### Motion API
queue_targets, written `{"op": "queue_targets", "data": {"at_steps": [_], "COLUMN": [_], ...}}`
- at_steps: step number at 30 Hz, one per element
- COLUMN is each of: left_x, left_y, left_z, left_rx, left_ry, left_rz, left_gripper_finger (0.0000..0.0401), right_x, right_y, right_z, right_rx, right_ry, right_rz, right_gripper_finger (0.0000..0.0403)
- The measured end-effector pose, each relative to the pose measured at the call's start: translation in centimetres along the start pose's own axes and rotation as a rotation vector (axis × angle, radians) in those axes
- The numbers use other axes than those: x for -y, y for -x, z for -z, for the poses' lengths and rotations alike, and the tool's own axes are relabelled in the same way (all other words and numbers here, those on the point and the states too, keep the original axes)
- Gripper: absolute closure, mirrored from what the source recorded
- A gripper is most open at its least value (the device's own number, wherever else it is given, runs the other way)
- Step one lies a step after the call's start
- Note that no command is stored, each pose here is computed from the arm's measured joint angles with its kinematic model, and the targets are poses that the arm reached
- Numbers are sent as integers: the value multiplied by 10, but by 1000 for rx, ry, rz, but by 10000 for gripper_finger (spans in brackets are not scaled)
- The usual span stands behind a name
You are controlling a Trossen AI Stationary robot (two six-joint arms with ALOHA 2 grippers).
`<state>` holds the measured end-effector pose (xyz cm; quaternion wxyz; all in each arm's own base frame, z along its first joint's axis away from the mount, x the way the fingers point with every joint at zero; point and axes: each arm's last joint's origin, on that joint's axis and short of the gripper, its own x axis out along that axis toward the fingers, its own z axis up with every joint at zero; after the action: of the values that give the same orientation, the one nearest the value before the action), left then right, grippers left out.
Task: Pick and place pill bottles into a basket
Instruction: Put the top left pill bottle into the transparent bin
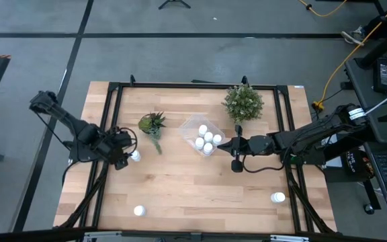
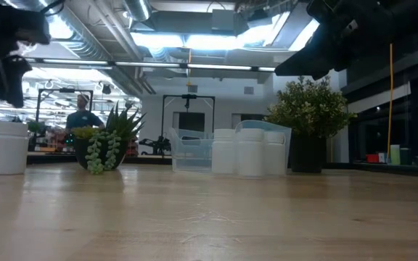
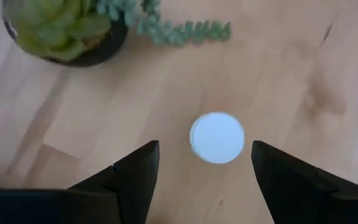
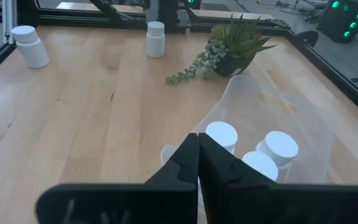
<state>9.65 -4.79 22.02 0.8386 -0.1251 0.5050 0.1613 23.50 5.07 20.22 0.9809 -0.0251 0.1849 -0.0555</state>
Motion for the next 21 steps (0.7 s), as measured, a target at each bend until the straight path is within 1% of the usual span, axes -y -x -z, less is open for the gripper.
{"op": "queue_targets", "data": {"at_steps": [3, 7, 15, 19, 21], "left_x": [6, 9, 10, 11, 12], "left_y": [-10, -19, -22, -24, -27], "left_z": [7, 14, 15, 16, 16], "left_rx": [23, 17, 24, -8, -21], "left_ry": [-38, -81, -31, 5, -1], "left_rz": [32, 31, 10, 7, -8], "left_gripper_finger": [156, 162, 164, 164, 164], "right_x": [0, 0, 0, 0, 0], "right_y": [0, 0, 0, 0, 0], "right_z": [0, 0, -1, -1, -1], "right_rx": [0, 3, 13, 12, 12], "right_ry": [1, 1, -5, -5, -5], "right_rz": [0, 0, 0, 0, 0], "right_gripper_finger": [399, 399, 399, 399, 399]}}
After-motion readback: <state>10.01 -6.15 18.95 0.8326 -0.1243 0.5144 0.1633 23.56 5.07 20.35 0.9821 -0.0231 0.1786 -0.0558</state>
